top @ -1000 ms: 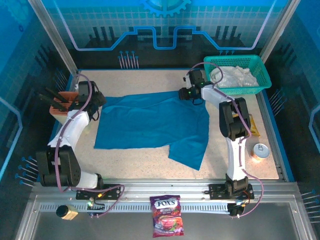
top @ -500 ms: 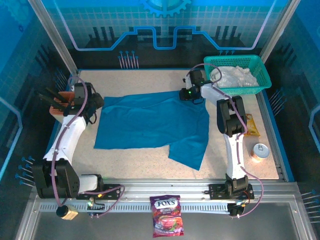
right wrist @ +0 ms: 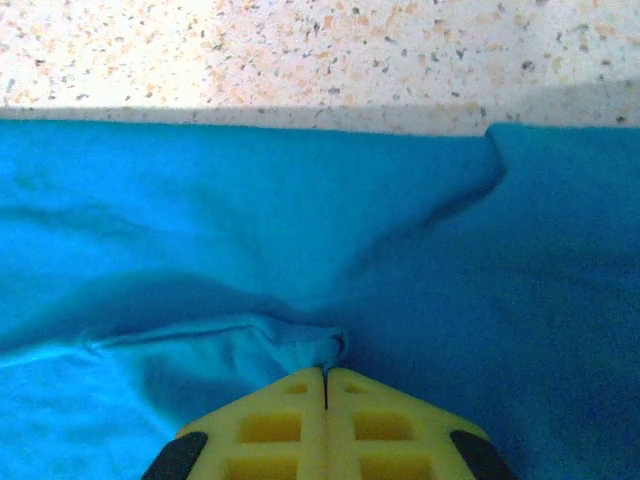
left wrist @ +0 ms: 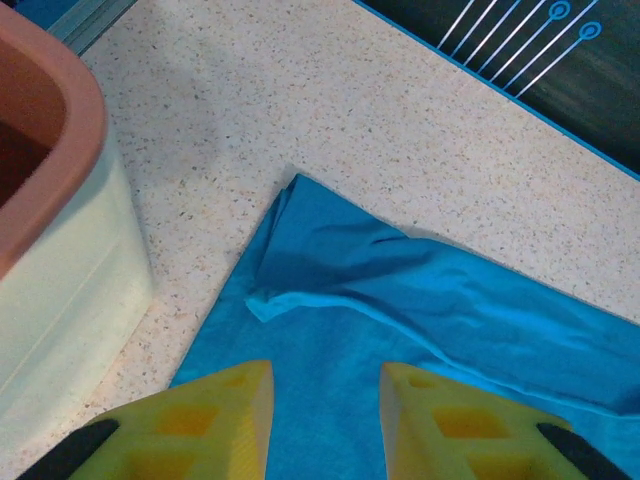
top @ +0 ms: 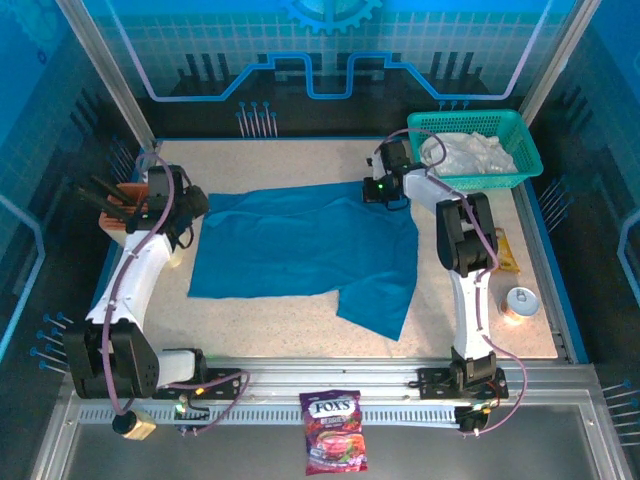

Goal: Fold and stack the t-shirts

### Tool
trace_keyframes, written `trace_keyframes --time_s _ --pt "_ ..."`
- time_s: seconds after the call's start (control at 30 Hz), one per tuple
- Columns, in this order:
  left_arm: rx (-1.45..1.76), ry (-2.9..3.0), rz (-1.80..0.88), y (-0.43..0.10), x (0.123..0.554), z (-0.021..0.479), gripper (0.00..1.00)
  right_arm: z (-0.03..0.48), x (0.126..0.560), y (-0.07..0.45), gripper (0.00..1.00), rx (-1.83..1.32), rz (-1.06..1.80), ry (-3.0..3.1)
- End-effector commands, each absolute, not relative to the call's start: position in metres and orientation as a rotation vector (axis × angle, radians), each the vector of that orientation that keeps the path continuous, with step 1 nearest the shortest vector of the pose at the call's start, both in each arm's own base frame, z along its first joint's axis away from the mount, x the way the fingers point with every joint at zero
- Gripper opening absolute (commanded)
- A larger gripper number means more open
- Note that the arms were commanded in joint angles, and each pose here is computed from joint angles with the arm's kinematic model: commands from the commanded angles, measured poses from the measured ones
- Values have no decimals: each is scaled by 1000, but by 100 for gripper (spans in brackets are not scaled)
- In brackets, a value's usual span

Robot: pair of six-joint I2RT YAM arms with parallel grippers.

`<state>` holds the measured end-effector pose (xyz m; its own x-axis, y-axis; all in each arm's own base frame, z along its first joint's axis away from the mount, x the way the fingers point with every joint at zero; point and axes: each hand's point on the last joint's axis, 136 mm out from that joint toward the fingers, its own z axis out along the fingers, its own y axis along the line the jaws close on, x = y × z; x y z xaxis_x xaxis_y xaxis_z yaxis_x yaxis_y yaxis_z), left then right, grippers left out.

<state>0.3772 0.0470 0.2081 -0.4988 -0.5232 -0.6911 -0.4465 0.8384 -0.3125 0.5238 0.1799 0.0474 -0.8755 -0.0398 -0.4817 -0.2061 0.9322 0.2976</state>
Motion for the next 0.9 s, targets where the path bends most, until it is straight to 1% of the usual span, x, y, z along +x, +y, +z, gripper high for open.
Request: trace_keyframes --time_s 0.0,0.17,0.3,0.33,0.37,0.4,0.5,0.6,0.77,0.8,0.87 --pt "-690 2164 -141 44 370 214 34 87 516 192 0 -153 508 2525" --pt "-687 2166 -138 43 368 212 34 91 487 210 0 -110 504 2518" --pt "-685 2171 -145 42 368 210 37 73 465 225 0 -57 485 2570" --pt "-684 2174 -146 42 368 209 39 67 460 227 2 -40 475 2588" --pt "-681 2177 -149 41 368 208 41 62 456 229 8 -23 472 2604" --pt "-678 2180 -148 41 368 208 42 58 452 230 11 -9 474 2615" --pt "-670 2188 -144 41 368 207 44 55 444 231 12 30 477 2630" --pt "-661 2198 -137 41 369 207 44 67 438 225 13 56 467 2613" --pt "-651 2240 -143 36 377 198 46 105 439 213 24 61 441 2555" --pt "-647 2252 -147 34 380 195 46 112 440 211 28 63 444 2545" --pt "-634 2283 -150 28 390 186 47 128 444 204 39 75 456 2522"
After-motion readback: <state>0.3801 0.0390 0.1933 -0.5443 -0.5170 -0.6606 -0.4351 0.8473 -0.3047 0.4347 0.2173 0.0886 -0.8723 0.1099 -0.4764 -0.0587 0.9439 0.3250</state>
